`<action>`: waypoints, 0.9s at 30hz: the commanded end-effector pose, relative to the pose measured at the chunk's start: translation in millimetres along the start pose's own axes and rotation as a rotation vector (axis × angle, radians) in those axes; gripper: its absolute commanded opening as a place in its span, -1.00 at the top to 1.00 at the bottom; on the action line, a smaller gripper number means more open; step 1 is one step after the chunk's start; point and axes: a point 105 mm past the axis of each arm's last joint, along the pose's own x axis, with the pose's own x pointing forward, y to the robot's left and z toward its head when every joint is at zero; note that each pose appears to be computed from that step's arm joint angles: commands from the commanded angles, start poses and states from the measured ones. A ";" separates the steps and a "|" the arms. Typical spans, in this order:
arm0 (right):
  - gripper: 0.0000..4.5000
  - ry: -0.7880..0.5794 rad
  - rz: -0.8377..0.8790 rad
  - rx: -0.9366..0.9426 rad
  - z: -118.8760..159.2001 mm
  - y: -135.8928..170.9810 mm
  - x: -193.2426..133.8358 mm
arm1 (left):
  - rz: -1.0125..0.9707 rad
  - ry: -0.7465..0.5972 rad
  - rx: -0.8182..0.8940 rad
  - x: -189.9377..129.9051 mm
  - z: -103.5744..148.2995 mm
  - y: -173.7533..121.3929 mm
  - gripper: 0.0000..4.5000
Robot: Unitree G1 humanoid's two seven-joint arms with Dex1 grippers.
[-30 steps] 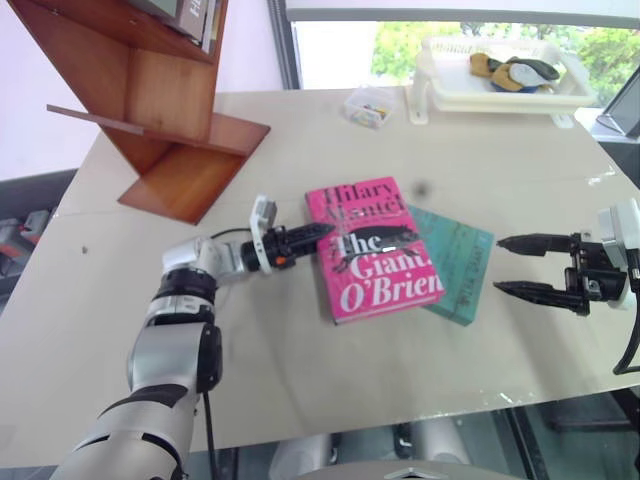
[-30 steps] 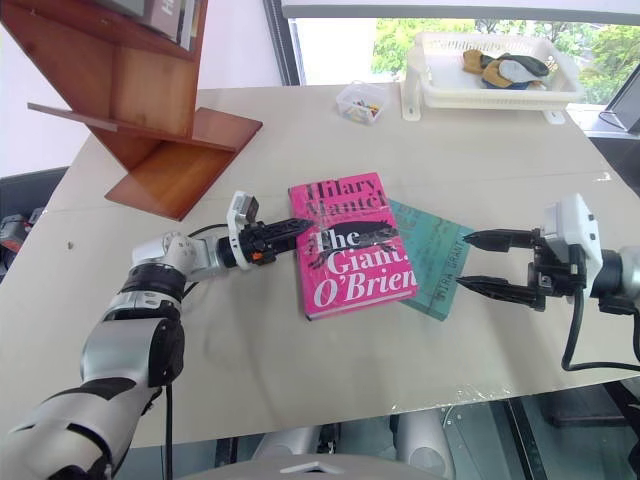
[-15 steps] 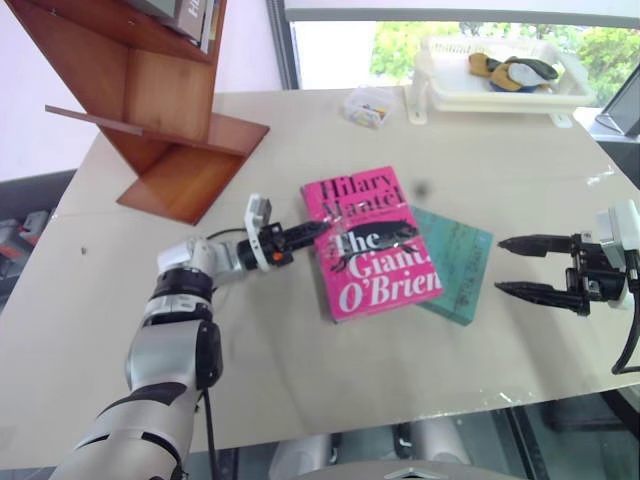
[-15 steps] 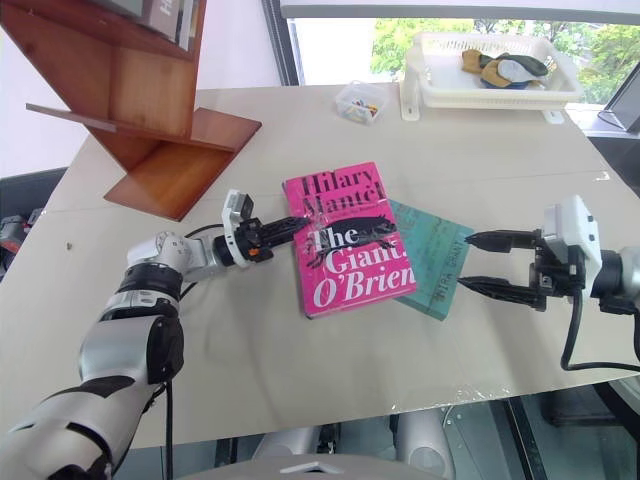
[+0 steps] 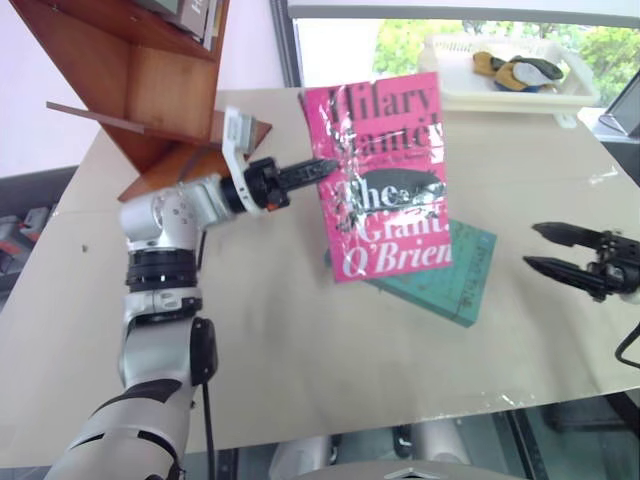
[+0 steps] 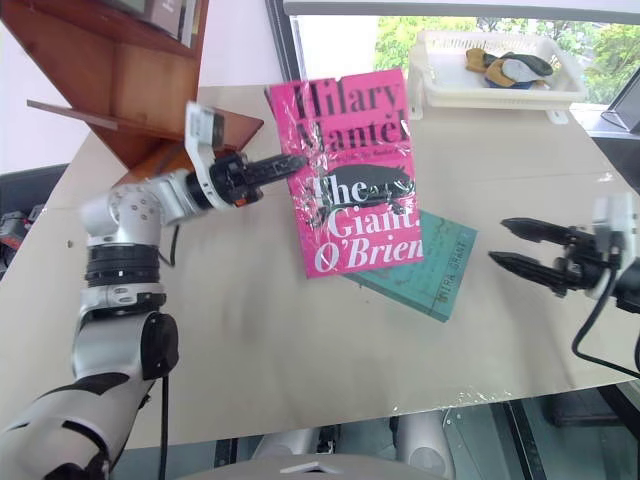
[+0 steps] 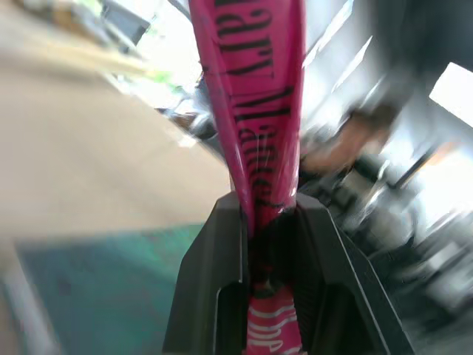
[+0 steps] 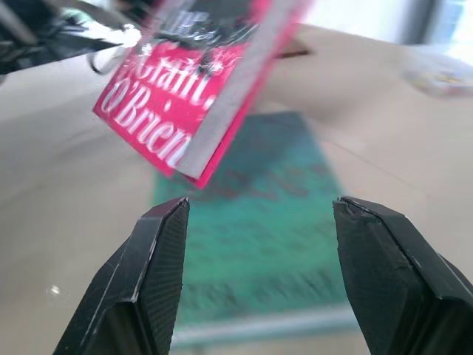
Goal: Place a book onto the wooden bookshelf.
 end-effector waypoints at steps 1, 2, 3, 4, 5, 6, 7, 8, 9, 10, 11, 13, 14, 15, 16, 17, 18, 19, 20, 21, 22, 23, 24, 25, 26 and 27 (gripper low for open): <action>-0.40 -0.103 0.022 -0.016 26.5 -2.2 -8.0 | 0.054 0.037 0.393 -3.8 35.4 -14.4 0.85; -0.40 -0.129 0.034 0.000 33.1 -2.1 -7.8 | 0.071 0.053 0.487 -5.8 43.2 -17.0 0.85; -0.40 -0.140 0.056 0.019 38.6 -1.0 -7.2 | 0.089 0.059 0.556 -8.1 52.9 -20.4 0.85; -0.40 -0.148 0.080 0.037 44.4 0.2 -6.5 | 0.108 0.063 0.619 -10.4 62.8 -24.1 0.85; -0.40 -0.155 0.102 0.046 49.8 1.4 -5.5 | 0.127 0.068 0.684 -12.8 70.9 -27.0 0.85; -0.40 -0.159 0.115 0.052 53.1 2.2 -4.9 | 0.138 0.072 0.723 -14.2 75.4 -28.6 0.85; -0.40 -0.154 0.138 0.060 57.0 3.7 -4.0 | 0.166 0.098 0.789 -17.0 80.5 -29.1 0.85; -0.40 -0.148 0.152 0.067 59.1 4.9 -3.1 | 0.184 0.118 0.832 -19.2 83.1 -29.0 0.85; -0.40 -0.152 0.169 0.070 62.8 6.0 -1.3 | 0.206 0.139 0.883 -21.9 86.7 -29.2 0.85; -0.40 -0.159 0.188 0.074 67.2 7.2 0.6 | 0.227 0.163 0.945 -24.4 91.4 -30.5 0.85; -0.40 -0.169 0.204 0.079 71.0 8.0 2.9 | 0.240 0.180 1.002 -26.6 96.0 -33.1 0.85; -0.40 -0.195 0.218 0.081 76.7 6.3 8.2 | 0.251 0.206 1.109 -30.8 103.7 -40.8 0.85; -0.40 -0.202 0.220 0.080 77.6 5.4 9.8 | 0.250 0.213 1.137 -32.0 105.2 -43.1 0.85; -0.40 -0.200 0.223 0.083 76.0 3.9 12.0 | 0.249 0.222 1.172 -34.4 106.9 -46.1 0.85; -0.40 -0.198 0.225 0.087 74.3 2.5 14.0 | 0.251 0.228 1.203 -36.8 109.0 -48.8 0.85; -0.40 -0.197 0.227 0.091 72.6 0.4 16.4 | 0.248 0.246 1.263 -39.6 112.2 -53.2 0.85; -0.40 -0.194 0.230 0.093 71.2 -1.0 18.5 | 0.239 0.259 1.312 -41.4 114.7 -57.2 0.85; -0.40 -0.190 0.234 0.094 70.1 -2.1 20.1 | 0.228 0.263 1.351 -42.4 117.7 -61.5 0.85; -0.40 -0.190 0.237 0.096 69.6 -3.4 21.6 | 0.218 0.258 1.384 -43.1 121.9 -66.9 0.85; -0.40 -0.191 0.238 0.096 69.4 -4.9 22.7 | 0.206 0.257 1.403 -43.7 124.9 -71.5 0.85; -0.40 -0.191 0.239 0.095 69.4 -6.7 23.4 | 0.203 0.275 1.441 -45.6 127.9 -74.7 0.85; -0.40 -0.191 0.239 0.095 69.3 -8.3 23.7 | 0.201 0.293 1.465 -48.1 130.0 -76.9 0.85; -0.40 -0.190 0.239 0.093 69.5 -10.0 23.7 | 0.199 0.300 1.481 -50.8 133.1 -80.4 0.85; -0.40 -0.188 0.239 0.092 69.5 -11.3 23.4 | 0.198 0.298 1.487 -52.8 135.7 -83.4 0.85; -0.40 -0.187 0.240 0.090 69.9 -12.3 23.1 | 0.201 0.307 1.499 -54.9 137.9 -85.6 0.85; -0.40 -0.186 0.242 0.087 70.6 -13.2 22.9 | 0.207 0.322 1.512 -57.5 139.5 -86.7 0.85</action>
